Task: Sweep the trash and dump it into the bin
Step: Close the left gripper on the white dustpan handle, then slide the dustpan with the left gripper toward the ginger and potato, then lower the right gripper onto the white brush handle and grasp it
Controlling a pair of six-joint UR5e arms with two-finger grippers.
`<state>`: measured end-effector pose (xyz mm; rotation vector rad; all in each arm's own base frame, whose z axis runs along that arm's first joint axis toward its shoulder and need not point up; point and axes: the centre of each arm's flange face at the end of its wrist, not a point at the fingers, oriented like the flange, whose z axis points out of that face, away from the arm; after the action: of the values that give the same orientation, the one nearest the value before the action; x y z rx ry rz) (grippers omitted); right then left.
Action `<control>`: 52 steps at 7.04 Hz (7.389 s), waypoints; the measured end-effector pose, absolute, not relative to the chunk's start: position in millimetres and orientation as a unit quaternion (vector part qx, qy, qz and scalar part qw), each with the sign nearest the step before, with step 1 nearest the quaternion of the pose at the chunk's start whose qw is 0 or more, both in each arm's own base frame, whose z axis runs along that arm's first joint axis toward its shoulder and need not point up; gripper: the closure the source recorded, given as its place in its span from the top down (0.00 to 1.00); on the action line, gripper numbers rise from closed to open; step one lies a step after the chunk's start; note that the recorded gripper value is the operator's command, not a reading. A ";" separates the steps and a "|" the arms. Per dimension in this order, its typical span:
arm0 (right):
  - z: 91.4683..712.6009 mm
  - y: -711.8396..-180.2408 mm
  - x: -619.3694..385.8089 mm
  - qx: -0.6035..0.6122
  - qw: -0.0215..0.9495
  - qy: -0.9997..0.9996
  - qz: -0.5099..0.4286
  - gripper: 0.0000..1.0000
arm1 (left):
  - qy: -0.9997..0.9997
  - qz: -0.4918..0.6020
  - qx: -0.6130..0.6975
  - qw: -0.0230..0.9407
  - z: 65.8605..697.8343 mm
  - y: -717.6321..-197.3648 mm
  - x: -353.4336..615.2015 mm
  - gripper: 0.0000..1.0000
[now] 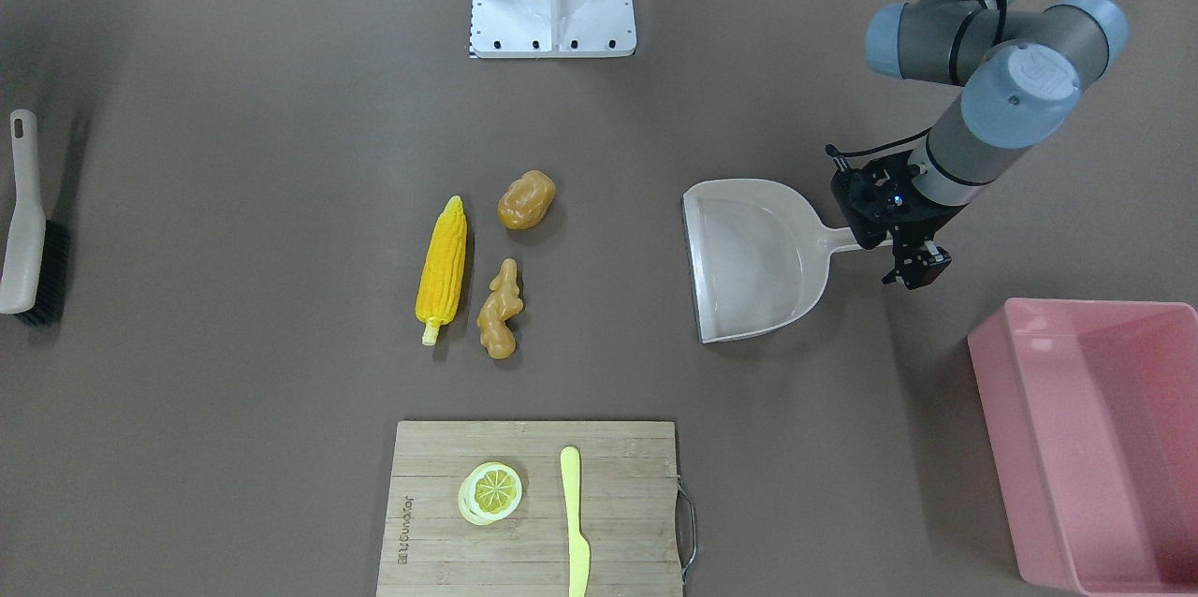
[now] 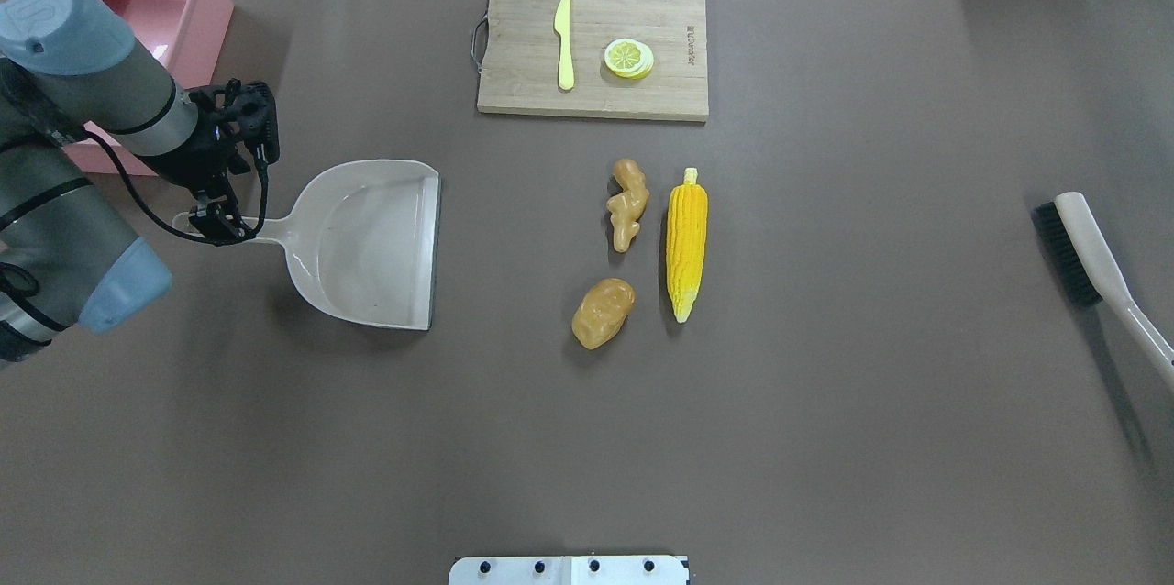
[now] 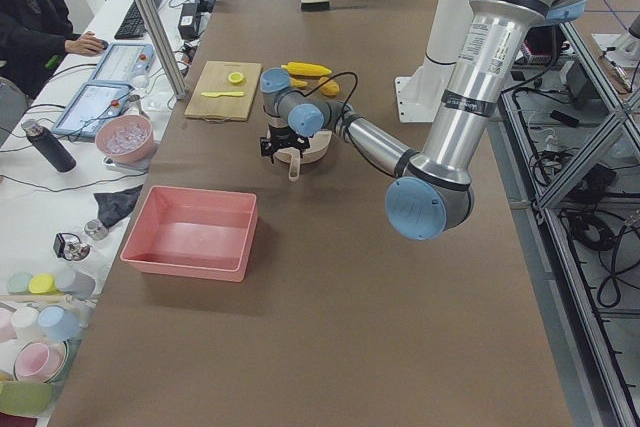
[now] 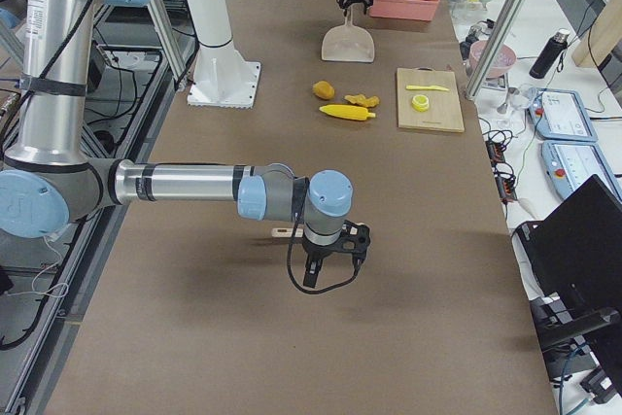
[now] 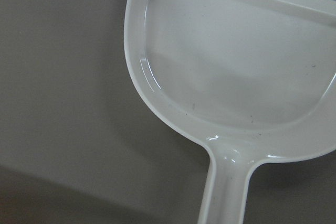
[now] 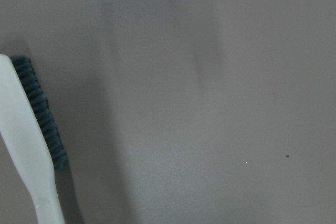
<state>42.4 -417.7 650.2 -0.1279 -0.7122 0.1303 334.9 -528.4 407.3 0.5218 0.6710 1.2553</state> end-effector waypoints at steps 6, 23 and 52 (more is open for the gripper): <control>653.3 -417.9 42.4 -0.065 0.933 -0.347 0.064 1.00 | 0.298 0.612 0.238 0.692 416.0 -512.6 355.6 0.98; 649.4 -427.8 41.6 -0.060 0.933 -0.349 0.062 1.00 | 0.263 0.680 0.252 0.636 449.3 -505.0 355.8 0.58; 547.7 -454.1 -17.1 0.033 0.900 -0.423 -0.099 1.00 | 0.257 0.650 0.285 0.656 361.2 -528.6 328.6 0.00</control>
<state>-17.1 -454.1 547.7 0.0684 -0.8763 -0.2051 328.6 -528.6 361.2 0.6466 0.5824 1.4719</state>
